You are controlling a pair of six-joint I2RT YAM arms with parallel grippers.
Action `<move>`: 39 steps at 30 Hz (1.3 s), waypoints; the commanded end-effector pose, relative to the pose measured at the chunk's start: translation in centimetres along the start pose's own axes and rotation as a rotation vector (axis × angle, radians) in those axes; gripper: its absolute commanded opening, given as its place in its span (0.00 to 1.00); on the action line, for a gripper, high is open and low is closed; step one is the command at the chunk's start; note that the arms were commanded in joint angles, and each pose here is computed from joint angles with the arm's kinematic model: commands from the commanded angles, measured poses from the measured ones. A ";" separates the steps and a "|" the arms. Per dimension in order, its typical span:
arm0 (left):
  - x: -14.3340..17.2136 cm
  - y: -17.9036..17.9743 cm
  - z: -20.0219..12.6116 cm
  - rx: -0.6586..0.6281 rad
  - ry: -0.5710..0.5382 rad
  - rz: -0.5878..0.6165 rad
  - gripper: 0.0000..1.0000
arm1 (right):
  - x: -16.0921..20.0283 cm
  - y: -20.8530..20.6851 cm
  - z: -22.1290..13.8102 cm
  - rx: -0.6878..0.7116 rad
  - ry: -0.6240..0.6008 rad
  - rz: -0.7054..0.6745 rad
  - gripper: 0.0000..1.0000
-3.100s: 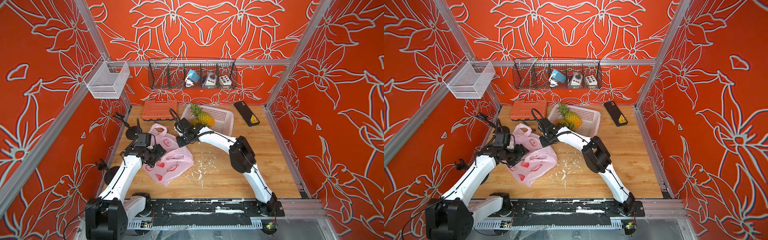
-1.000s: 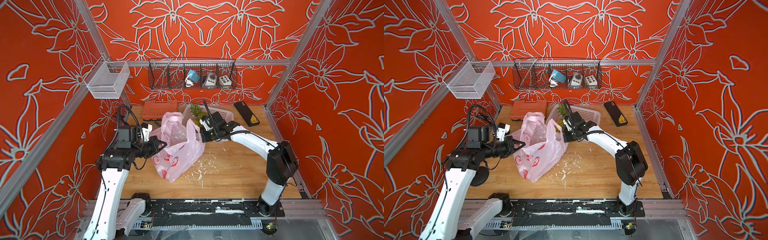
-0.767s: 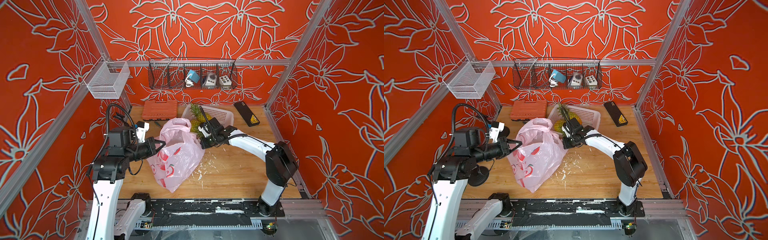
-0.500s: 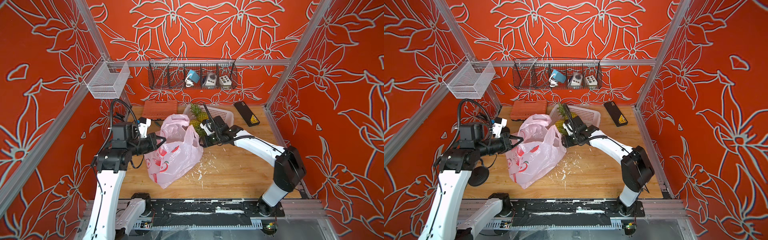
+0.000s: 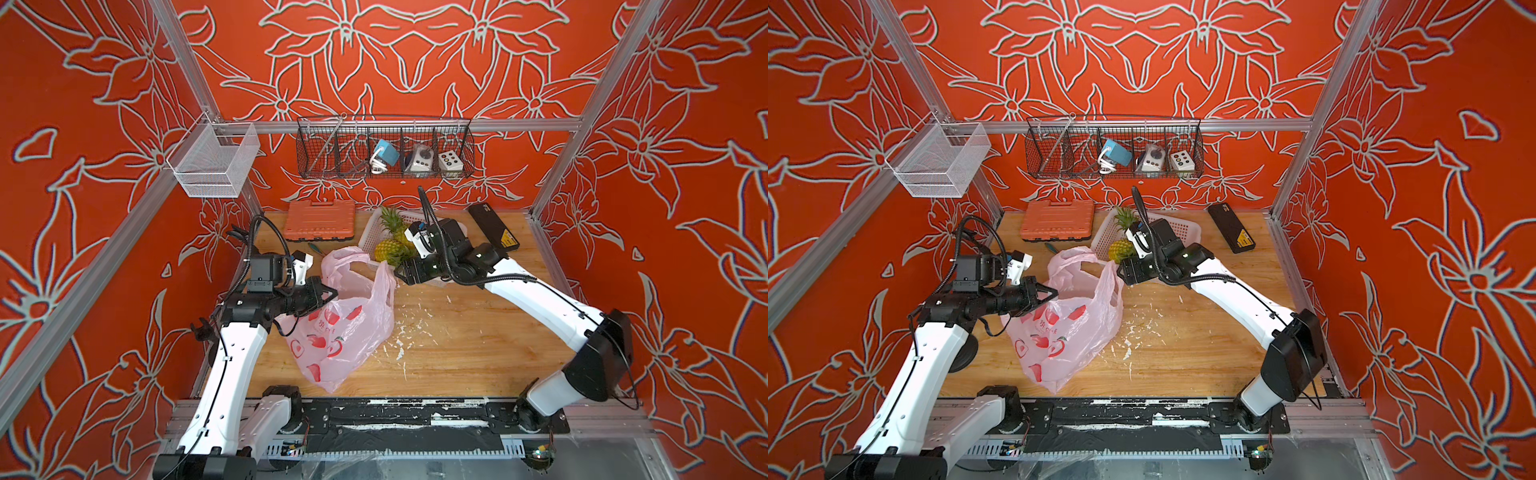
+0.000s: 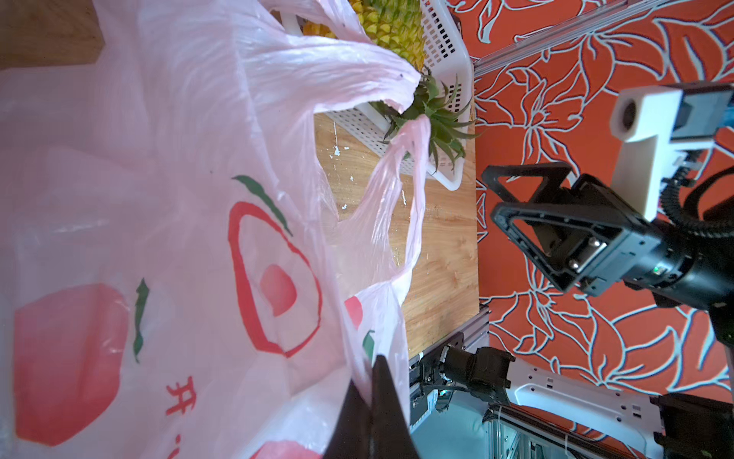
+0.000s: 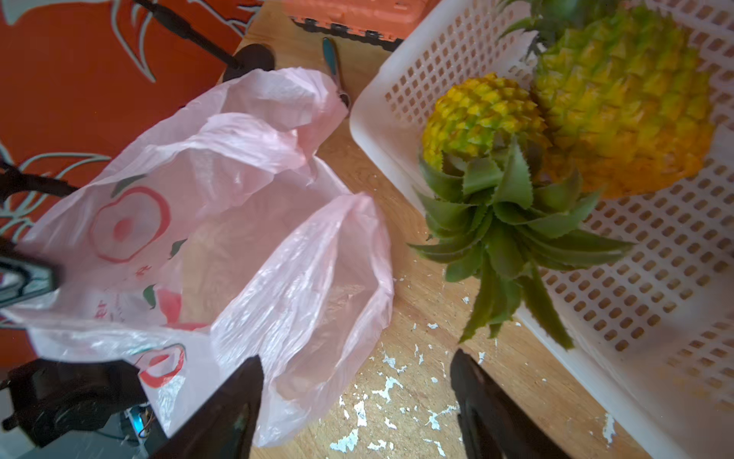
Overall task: Place the pineapple into a plastic bag & tie a knot
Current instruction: Pick up the pineapple from the basket.
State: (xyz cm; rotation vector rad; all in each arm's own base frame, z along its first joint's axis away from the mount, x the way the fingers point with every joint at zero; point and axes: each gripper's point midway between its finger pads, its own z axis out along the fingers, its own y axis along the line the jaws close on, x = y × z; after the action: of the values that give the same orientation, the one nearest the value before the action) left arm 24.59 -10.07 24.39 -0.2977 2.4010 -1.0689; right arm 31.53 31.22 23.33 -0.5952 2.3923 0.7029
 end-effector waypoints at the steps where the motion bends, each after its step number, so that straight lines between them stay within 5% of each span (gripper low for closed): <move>1: -0.4 -1.0 -0.5 0.030 -0.022 0.045 0.00 | -2.4 -4.0 -0.9 0.215 -0.043 0.009 0.87; 8: -0.2 -1.3 -0.4 0.058 -0.010 0.046 0.00 | -3.8 -8.3 3.8 0.319 0.078 0.060 0.92; 14: -0.1 -1.0 -0.2 0.053 -0.002 0.042 0.00 | -2.3 -8.1 8.8 0.255 0.191 0.117 0.97; 19: 0.0 -0.9 -0.1 0.050 0.005 0.042 0.00 | -0.9 -6.8 10.3 0.147 0.182 0.151 0.89; 24: 0.0 -0.7 0.1 0.047 0.008 0.044 0.00 | 0.4 -6.9 12.6 0.118 0.248 0.181 0.69; 28: 0.0 -0.6 0.1 0.047 0.016 0.042 0.00 | 1.4 -6.9 13.7 0.095 0.290 0.197 0.38; 31: 0.0 -0.6 0.1 0.044 0.011 0.047 0.00 | 1.0 -6.9 13.3 0.084 0.264 0.207 0.03; 39: -0.4 -0.5 0.5 0.043 0.014 0.046 0.00 | -6.8 -4.3 5.3 0.001 0.022 0.129 0.00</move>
State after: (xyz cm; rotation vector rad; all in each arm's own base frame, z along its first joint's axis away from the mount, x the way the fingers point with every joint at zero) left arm 24.95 -10.49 24.40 -0.2567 2.3984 -1.1046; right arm 41.71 32.88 15.89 -0.3975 2.6131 0.6687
